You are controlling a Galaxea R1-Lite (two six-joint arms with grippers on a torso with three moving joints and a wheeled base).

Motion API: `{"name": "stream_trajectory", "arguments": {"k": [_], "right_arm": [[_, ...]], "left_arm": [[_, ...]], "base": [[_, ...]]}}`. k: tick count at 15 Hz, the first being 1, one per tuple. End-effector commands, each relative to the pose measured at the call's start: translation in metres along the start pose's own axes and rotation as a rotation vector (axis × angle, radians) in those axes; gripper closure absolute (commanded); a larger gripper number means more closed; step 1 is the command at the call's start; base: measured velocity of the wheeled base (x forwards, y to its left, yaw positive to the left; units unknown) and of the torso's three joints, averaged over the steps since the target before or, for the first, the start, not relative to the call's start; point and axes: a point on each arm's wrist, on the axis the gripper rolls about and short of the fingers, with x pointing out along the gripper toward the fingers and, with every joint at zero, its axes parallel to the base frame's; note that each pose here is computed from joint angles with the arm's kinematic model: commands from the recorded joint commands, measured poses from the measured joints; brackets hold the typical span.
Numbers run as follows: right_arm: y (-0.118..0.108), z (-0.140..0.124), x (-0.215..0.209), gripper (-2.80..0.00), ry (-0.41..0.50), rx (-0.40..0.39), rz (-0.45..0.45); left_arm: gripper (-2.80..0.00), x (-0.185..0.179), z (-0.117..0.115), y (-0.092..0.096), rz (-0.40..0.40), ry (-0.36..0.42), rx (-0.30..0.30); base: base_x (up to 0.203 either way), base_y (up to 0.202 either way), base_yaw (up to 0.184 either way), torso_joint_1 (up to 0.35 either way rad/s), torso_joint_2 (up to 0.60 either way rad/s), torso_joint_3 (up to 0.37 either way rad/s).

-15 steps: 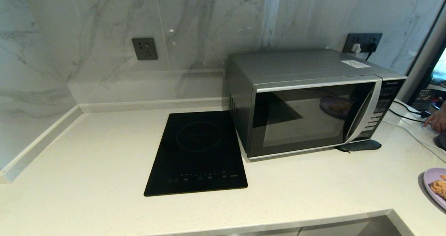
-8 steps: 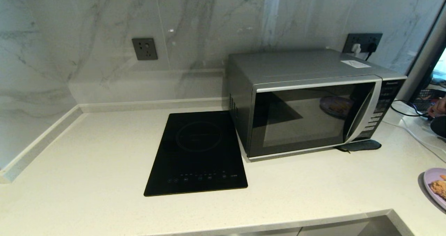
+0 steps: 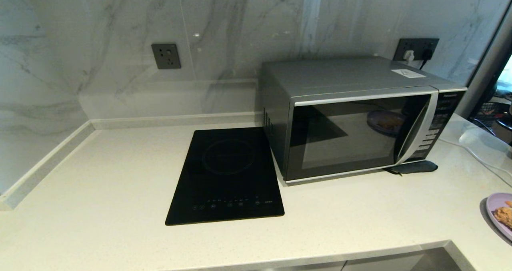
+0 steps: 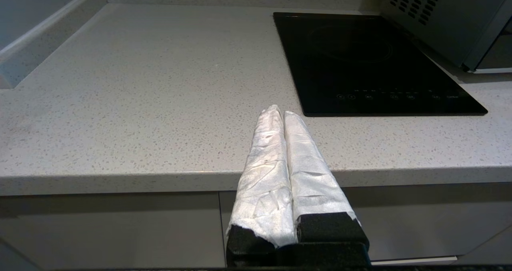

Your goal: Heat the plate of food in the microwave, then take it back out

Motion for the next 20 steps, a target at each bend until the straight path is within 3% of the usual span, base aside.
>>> {"name": "stream_trajectory", "arguments": {"k": [1, 20], "right_arm": [[-0.0001, -0.0004, 0.0002, 0.00, 0.002, 0.001, -0.001], [-0.0001, -0.0004, 0.0002, 0.00, 0.003, 0.001, 0.000]], "left_arm": [[0.00, 0.0001, 0.0000, 0.0000, 0.001, 0.000, -0.002], [0.00, 0.0001, 0.0000, 0.0000, 0.001, 0.000, 0.000]], "base": [[0.000, 0.000, 0.000, 0.000, 0.00, 0.000], [0.000, 0.000, 0.000, 0.000, 0.00, 0.000]]}}
